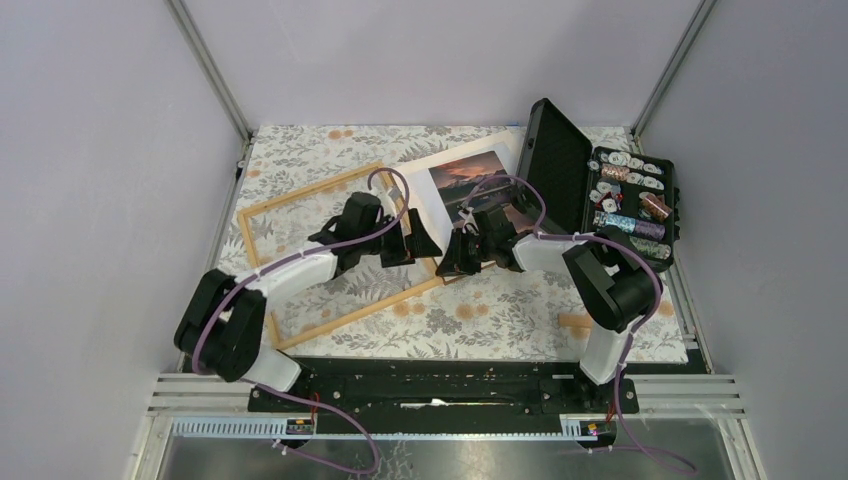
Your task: Put the photo into the frame
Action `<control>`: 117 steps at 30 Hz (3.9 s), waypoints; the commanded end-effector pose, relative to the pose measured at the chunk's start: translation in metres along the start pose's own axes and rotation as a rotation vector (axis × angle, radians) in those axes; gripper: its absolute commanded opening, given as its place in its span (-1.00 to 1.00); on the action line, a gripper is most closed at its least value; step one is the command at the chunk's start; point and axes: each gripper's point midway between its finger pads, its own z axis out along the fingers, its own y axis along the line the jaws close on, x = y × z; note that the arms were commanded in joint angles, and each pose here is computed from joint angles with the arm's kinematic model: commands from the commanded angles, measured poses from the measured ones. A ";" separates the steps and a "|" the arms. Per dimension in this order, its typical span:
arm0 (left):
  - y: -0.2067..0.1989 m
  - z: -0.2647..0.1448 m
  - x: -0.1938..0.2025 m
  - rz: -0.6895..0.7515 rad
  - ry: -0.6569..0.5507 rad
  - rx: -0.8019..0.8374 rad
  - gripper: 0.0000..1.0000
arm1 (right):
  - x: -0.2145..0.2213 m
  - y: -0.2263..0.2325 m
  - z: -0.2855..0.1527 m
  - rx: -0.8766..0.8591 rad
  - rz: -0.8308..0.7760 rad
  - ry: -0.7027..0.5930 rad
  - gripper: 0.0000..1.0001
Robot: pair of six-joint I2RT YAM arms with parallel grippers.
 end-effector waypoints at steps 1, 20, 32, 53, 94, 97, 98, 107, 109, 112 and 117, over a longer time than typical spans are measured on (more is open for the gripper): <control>0.011 -0.021 0.016 0.013 0.010 -0.063 0.95 | 0.005 0.002 0.005 -0.029 -0.008 0.014 -0.57; 0.035 -0.021 0.048 -0.022 0.057 -0.081 0.93 | 0.009 0.003 0.011 -0.046 0.006 0.026 -0.57; 0.048 -0.003 0.048 -0.048 0.060 -0.089 0.91 | 0.011 0.002 0.011 -0.040 0.002 0.031 -0.59; 0.111 -0.009 0.048 -0.039 -0.011 -0.379 0.91 | 0.013 0.004 0.012 -0.040 0.003 0.039 -0.59; 0.017 -0.127 -0.031 0.090 -0.302 -0.276 0.97 | 0.016 0.016 0.027 -0.015 -0.084 0.077 -0.23; 0.013 -0.134 -0.032 0.099 -0.321 -0.277 0.97 | 0.019 0.031 0.036 -0.036 -0.102 0.092 -0.17; 0.013 -0.134 -0.033 0.103 -0.322 -0.280 0.97 | 0.022 0.038 0.039 -0.045 -0.109 0.099 -0.16; -0.005 -0.113 -0.050 0.102 -0.308 -0.186 0.98 | -0.002 0.057 0.008 0.017 -0.198 -0.007 0.19; -0.009 -0.101 -0.052 0.086 -0.289 -0.148 0.97 | -0.009 0.033 -0.007 0.122 -0.195 -0.015 0.31; -0.015 -0.086 -0.055 0.055 -0.273 -0.081 0.97 | -0.018 0.011 -0.015 0.176 -0.162 -0.026 0.35; -0.026 -0.071 -0.053 0.012 -0.250 0.008 0.97 | -0.024 0.002 0.009 0.186 -0.136 0.005 0.29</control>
